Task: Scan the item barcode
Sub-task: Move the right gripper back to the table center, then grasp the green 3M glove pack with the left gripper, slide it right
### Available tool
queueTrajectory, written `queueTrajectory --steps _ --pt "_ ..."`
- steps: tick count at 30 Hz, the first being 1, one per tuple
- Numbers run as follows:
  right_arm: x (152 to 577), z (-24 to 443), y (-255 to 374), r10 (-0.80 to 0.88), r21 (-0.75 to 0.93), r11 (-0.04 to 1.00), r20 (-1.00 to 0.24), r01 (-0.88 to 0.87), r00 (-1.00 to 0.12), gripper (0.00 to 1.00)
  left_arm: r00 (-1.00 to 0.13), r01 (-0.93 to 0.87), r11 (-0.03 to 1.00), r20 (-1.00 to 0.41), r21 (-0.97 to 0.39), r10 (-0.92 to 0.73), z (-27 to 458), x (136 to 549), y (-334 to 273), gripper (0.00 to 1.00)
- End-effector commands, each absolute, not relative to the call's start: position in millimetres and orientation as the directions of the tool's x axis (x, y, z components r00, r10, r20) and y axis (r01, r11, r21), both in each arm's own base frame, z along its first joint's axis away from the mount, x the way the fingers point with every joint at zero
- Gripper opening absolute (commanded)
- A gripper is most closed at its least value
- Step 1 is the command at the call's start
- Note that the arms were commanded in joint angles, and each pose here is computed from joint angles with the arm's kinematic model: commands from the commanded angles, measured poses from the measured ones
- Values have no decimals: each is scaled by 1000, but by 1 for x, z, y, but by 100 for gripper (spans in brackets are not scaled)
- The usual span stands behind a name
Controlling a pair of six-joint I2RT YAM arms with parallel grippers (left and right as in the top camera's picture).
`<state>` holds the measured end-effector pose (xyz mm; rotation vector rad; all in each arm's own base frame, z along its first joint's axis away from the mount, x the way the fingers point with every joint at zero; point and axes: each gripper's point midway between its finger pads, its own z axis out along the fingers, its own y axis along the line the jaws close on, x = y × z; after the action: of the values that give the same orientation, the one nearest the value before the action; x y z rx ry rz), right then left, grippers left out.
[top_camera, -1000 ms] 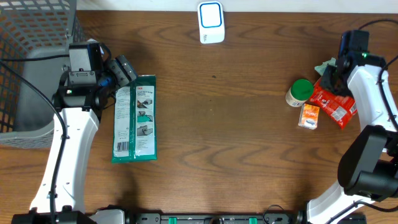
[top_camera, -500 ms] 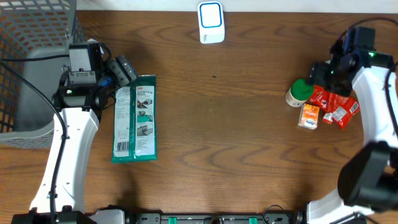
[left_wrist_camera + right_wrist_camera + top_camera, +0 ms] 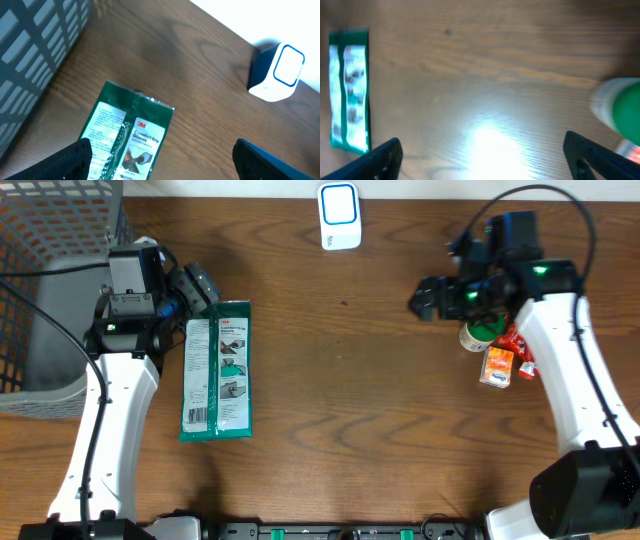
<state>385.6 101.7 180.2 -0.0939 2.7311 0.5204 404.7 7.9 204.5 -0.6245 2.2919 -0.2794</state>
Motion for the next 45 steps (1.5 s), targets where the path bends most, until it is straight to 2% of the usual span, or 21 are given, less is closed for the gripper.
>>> queueTrajectory --steps 1,5,9,10,12,14,16,19,27,30,31,33,39,45 --pt "369 162 130 -70 360 914 -310 -185 -948 99 -587 -360 856 -623 -370 -516 215 406 13 90" --pt "355 142 158 -146 359 898 -298 -253 -943 99 -608 -347 855 -601 -387 -519 213 404 7 90" --pt "345 121 181 -205 359 879 -312 -315 -928 99 -720 -369 857 -472 -360 -509 186 373 -4 89" --pt "343 116 186 -217 359 874 -317 -328 -923 99 -735 -371 861 -456 -348 -501 182 368 -4 82" --pt "341 108 194 -231 360 865 -331 -349 -915 99 -759 -393 860 -414 -324 -503 172 356 -4 54" --pt "340 102 199 -242 359 858 -346 -366 -906 99 -772 -432 862 -386 -264 -505 162 344 4 35" --pt "340 98 202 -247 359 854 -359 -377 -900 99 -781 -468 863 -368 -192 -505 152 333 14 7" --pt "341 96 204 -248 358 851 -372 -385 -894 99 -828 -430 897 -350 -106 -438 135 326 21 7" --pt "342 96 204 -248 358 850 -373 -386 -894 99 -865 -431 902 -273 -22 -420 89 326 28 8" --pt "342 96 204 -248 358 851 -373 -386 -894 99 -875 -446 891 -249 79 -416 70 324 43 8" --pt "342 96 204 -248 357 851 -374 -386 -894 99 -880 -452 878 -240 158 -410 59 322 54 8" --pt "342 96 204 -248 353 853 -375 -385 -893 99 -884 -452 868 -229 207 -406 49 322 61 8" --pt "344 95 201 -247 335 862 -377 -380 -893 99 -896 -440 868 -177 233 -407 15 326 62 8" --pt "343 94 200 -241 338 864 -371 -372 -897 99 -907 -419 900 -23 121 -419 -23 317 33 8"
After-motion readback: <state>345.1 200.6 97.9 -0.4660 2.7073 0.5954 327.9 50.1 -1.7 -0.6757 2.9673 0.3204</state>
